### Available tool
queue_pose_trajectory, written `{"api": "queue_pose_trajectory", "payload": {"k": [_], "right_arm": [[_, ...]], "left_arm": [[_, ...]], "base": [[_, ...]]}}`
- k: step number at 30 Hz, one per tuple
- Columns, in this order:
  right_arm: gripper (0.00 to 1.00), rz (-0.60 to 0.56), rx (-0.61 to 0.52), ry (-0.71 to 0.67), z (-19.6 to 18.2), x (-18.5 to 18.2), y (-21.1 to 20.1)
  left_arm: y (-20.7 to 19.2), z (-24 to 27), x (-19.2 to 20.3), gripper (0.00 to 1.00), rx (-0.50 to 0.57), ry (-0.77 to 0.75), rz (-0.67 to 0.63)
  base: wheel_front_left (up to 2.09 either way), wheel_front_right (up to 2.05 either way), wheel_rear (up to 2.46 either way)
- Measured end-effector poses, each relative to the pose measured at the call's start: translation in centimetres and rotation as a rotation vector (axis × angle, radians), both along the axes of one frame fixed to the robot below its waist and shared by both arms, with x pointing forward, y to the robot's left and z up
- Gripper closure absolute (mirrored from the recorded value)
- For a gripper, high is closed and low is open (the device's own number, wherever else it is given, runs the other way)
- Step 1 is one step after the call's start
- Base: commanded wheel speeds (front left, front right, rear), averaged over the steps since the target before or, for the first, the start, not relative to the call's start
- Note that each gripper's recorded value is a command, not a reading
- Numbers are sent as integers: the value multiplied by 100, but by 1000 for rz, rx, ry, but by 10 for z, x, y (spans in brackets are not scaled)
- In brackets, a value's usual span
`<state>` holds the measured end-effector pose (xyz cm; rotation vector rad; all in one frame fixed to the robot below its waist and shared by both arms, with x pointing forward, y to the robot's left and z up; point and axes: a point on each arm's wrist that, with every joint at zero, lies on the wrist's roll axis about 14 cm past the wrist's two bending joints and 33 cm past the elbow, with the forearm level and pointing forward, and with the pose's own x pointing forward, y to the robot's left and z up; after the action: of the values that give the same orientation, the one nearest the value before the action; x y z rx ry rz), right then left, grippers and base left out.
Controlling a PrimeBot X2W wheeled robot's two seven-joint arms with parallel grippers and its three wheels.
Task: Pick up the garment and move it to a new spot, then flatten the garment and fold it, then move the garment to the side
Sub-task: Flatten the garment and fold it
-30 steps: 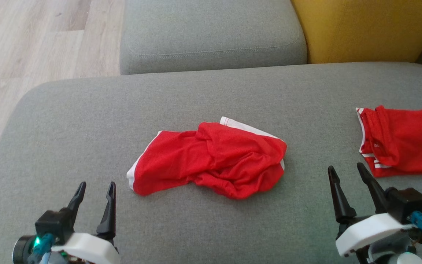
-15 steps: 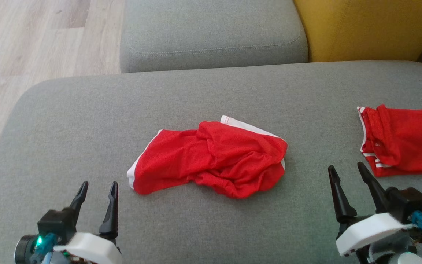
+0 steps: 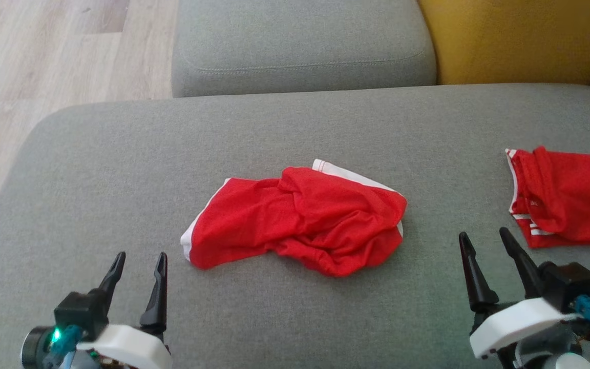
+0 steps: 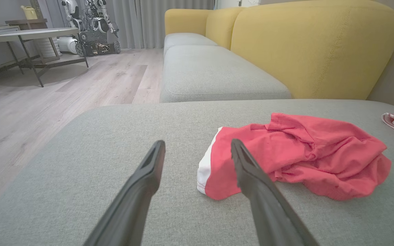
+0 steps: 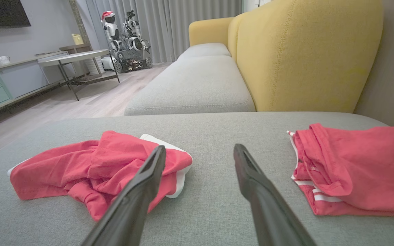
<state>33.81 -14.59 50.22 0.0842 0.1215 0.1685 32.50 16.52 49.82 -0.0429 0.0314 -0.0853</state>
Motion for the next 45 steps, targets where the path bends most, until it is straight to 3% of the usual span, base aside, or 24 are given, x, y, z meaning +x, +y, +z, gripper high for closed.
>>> {"api": "queue_pose_trajectory", "payload": {"k": [6, 14, 21, 29, 30, 31, 32, 33, 39, 45], "right_arm": [[0, 67, 6, 56, -16, 1, 22], [0, 351, 3, 221, -63, -13, 111], [0, 546, -39, 239, -77, 11, 170], [0, 635, -142, 340, -120, 33, 191], [9, 641, -148, 357, -126, 32, 191], [56, 646, -154, 374, -131, 31, 191], [84, 648, -153, 381, -134, 30, 192], [100, 648, -149, 378, -134, 30, 192], [100, 671, -110, 319, -116, 28, 200], [100, 741, 19, 149, -54, 20, 229]], "left_arm": [[6, -3, -2, 0, 1, 9, 19], [10, 6, 10, 0, -5, -33, 21], [13, 8, 26, 0, -28, -53, 45], [31, -6, 30, 0, -37, -19, 114], [33, -10, 29, 0, -37, -8, 123], [34, -13, 28, 0, -37, 2, 130], [35, -15, 28, 0, -37, 7, 134], [35, -15, 28, 0, -38, 8, 136], [32, -12, 31, 0, -34, -8, 122], [21, -5, 36, 0, -33, -32, 84]], "base": [[0, 0, 0], [0, 0, 0], [0, 0, 0], [0, 0, 0], [0, 0, 0], [0, 0, 0], [0, 0, 0], [0, 0, 0], [0, 0, 0], [0, 0, 0]]}}
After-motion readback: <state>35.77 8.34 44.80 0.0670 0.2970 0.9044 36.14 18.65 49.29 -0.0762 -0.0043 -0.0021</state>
